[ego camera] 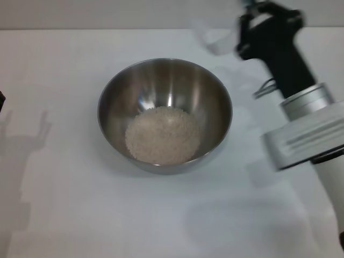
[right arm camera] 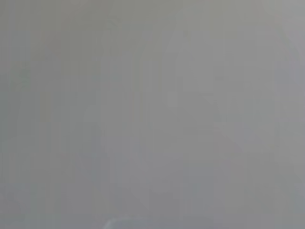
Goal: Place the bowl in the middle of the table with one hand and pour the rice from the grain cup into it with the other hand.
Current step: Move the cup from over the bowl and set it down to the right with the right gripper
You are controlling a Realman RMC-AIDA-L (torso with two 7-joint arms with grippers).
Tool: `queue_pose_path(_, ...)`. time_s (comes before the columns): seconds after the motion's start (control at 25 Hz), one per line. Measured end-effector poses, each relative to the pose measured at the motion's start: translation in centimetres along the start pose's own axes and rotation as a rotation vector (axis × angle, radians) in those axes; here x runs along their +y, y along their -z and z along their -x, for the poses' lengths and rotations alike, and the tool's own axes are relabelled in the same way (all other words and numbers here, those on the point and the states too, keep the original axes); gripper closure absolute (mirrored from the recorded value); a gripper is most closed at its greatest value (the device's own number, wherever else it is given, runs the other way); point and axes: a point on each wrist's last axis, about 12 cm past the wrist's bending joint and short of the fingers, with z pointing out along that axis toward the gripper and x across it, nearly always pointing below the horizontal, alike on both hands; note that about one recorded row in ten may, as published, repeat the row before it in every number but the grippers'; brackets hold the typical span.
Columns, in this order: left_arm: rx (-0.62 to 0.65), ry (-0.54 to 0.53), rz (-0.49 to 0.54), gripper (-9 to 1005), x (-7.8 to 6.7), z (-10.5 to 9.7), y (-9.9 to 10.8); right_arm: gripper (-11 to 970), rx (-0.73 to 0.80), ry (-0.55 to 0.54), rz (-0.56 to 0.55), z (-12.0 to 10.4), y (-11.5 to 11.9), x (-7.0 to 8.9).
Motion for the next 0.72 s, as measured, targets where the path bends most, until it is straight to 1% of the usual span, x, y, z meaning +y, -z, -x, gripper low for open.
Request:
queue_pose_path(0.04,0.000,0.000,0.000,184,0.0,0.0,0.0,865,0.000,0.000,0.000,0.0,0.0,0.0)
queue_pose_path(0.08,0.001,0.000,0.000,184,0.0,0.0,0.0,864,0.019,-0.058,-0.027,-0.6,0.2,-0.8)
queue_pose_path(0.12,0.005,0.000,0.000,184,0.0,-0.1,0.0,862,0.061,-0.182,-0.084,-1.9,0.8,-2.4)
queue_pose_path(0.2,0.011,0.001,-0.001,184,0.0,-0.1,0.0,859,0.099,-0.291,-0.132,-3.1,1.5,-3.9)
queue_pose_path(0.24,0.014,0.001,-0.001,184,0.0,-0.2,0.0,858,0.117,-0.319,-0.147,-3.6,1.7,-4.4)
queue_pose_path(0.28,0.014,0.001,-0.001,184,0.0,-0.2,0.0,856,0.117,-0.319,-0.147,-3.6,1.7,-4.4)
queue_pose_path(0.32,0.017,0.002,-0.001,184,0.0,-0.2,0.0,855,0.158,-0.372,-0.165,-4.6,2.1,-5.2)
queue_pose_path(0.36,0.017,0.002,-0.001,184,0.0,-0.2,0.0,853,0.158,-0.372,-0.165,-4.6,2.1,-5.2)
queue_pose_path(0.4,0.017,0.002,-0.001,184,0.0,-0.2,0.0,852,0.202,-0.400,-0.168,-5.3,2.2,-5.5)
queue_pose_path(0.48,0.018,0.002,-0.002,184,-0.1,-0.2,-0.1,849,0.219,-0.409,-0.166,-5.5,2.2,-5.6)
queue_pose_path(0.52,0.015,0.004,-0.006,183,-0.2,-0.2,-0.3,847,0.276,-0.426,-0.158,-6.2,2.2,-5.5)
queue_pose_path(0.6,0.015,0.004,-0.007,183,-0.2,-0.2,-0.3,844,0.292,-0.426,-0.154,-6.4,2.1,-5.4)
queue_pose_path(0.72,0.013,0.004,-0.012,183,-0.3,-0.1,-0.4,840,0.367,-0.427,-0.129,-7.2,1.7,-5.0)
